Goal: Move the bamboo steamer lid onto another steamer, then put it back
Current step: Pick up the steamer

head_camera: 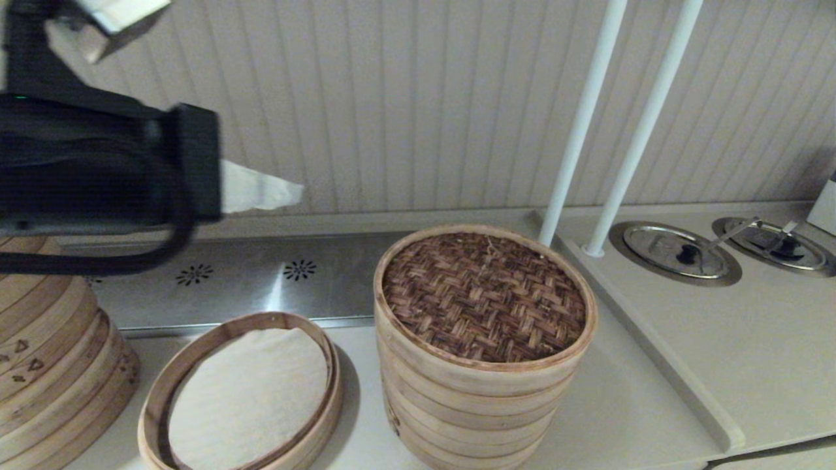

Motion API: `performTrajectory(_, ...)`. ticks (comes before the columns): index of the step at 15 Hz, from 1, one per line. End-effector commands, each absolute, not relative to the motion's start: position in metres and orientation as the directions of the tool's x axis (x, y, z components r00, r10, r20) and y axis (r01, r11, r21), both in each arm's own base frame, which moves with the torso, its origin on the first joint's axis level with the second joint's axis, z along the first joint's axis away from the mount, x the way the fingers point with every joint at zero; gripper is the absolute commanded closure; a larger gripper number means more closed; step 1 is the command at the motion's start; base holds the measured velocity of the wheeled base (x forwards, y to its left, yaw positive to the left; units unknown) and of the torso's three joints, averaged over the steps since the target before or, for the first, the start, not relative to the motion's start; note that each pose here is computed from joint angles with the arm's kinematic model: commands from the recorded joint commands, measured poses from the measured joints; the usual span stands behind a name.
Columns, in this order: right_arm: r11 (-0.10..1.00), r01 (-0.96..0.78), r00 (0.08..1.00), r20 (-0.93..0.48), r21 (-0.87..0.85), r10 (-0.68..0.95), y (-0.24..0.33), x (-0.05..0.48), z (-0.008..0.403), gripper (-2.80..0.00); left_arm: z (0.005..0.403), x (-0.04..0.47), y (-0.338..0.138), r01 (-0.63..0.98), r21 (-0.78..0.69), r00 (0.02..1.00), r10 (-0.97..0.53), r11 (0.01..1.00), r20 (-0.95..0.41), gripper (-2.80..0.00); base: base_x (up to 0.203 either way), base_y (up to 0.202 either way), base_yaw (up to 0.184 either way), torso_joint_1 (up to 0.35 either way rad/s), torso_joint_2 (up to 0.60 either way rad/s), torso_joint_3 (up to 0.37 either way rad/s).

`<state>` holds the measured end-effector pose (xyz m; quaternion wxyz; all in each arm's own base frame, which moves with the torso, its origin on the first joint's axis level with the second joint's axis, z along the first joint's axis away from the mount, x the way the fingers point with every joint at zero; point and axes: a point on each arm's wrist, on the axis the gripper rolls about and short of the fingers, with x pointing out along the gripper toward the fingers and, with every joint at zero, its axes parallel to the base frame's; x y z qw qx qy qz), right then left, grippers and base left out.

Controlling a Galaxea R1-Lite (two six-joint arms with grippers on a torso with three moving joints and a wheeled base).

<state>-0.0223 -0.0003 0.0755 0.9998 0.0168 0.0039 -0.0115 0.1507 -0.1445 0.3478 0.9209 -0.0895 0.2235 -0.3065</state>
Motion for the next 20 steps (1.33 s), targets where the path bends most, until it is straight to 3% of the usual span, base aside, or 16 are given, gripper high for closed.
performTrajectory(1,0.999,0.023,1.000,-0.011,0.034,-0.023,0.000,-0.022,0.075,0.00,0.318,0.185,-0.220,0.523,-0.236,0.681,-0.568,0.819,-0.462,0.00,0.000,0.000,0.000,0.000,0.00,0.000)
performTrajectory(5,0.999,0.023,1.000,-0.012,0.034,-0.023,0.000,-0.022,0.075,0.00,0.294,0.187,-0.287,0.562,-0.186,0.653,-0.570,0.806,-0.499,0.00,0.000,0.000,0.000,0.000,0.00,0.000)
performTrajectory(9,0.999,0.023,1.000,-0.012,0.034,-0.023,0.000,-0.022,0.075,0.00,0.276,0.192,-0.330,0.526,-0.120,0.703,-0.509,0.842,-0.496,0.00,0.000,0.000,0.000,0.000,0.00,0.000)
performTrajectory(10,0.999,0.022,1.000,-0.012,0.034,-0.022,0.000,-0.022,0.075,0.00,0.273,0.195,-0.337,0.511,-0.107,0.718,-0.492,0.853,-0.492,-2.80,0.000,0.000,0.000,0.000,0.00,0.000)
performTrajectory(20,0.999,0.023,1.000,-0.012,0.034,-0.023,0.000,-0.022,0.075,0.00,0.246,0.226,-0.358,0.453,-0.076,0.758,-0.429,0.888,-0.492,-2.80,0.000,0.000,0.000,0.000,0.00,0.000)
